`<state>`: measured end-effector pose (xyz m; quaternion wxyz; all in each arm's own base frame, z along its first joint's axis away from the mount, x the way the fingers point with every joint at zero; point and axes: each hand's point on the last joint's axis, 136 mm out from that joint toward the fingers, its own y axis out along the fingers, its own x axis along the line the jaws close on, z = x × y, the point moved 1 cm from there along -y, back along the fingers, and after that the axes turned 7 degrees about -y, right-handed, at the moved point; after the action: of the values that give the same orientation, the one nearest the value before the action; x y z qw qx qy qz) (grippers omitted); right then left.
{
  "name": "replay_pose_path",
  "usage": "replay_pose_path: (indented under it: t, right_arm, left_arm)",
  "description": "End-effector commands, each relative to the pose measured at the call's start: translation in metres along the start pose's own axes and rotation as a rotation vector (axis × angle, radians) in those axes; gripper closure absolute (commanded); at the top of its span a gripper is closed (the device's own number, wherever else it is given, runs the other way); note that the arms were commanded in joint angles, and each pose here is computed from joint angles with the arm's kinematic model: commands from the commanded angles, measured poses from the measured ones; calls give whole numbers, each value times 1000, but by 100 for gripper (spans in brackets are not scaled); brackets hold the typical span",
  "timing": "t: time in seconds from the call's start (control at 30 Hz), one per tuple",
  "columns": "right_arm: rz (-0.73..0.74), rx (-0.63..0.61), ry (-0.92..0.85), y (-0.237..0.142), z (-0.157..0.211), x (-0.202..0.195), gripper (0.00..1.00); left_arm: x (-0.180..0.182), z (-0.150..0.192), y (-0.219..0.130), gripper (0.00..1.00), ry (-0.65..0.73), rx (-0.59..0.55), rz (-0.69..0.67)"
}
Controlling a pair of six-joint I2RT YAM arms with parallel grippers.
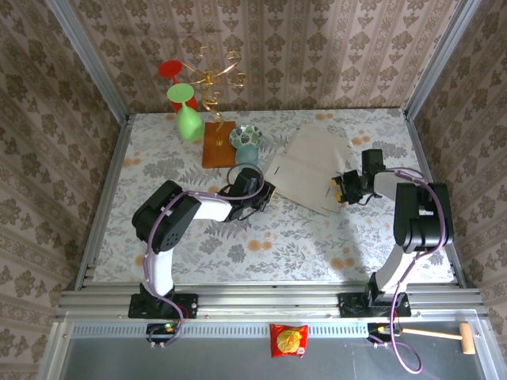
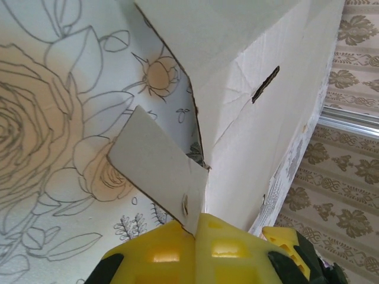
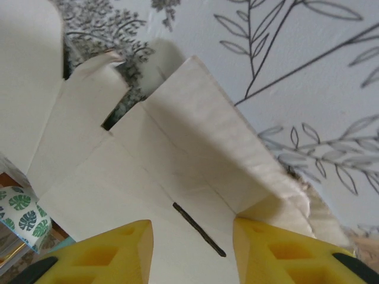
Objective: Fold the paper box
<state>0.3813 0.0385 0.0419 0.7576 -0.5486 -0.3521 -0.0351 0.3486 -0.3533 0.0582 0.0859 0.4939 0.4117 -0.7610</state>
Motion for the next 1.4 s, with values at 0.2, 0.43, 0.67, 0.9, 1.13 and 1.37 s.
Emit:
replay_pose_path:
  t: [0.2,0.43,0.67,0.9,1.13,1.37]
  right_arm:
    - [-171,-193,118,-118,49,43,51]
    - [-444,-219,272,-113,116,60,45]
    - [-652,-257,247,-102,105,104,46]
    - [-771,-304,232,-108,97,126,51]
    - [-751,-314,254,-90,93,121,54]
    - [-738,-289,226,-81,99,137,54]
  left_arm:
    - [-101,12,-26,100,-21,-57,262]
    - [-136,27,-27,100,-42,-36,348]
    - [-147,38,-28,100,-57,4,385]
    - [-146,39,-33,100,-66,0,385]
    - [-152,42,-37,100,-60,17,401]
    - [-152,44,-39,100,-52,21,403]
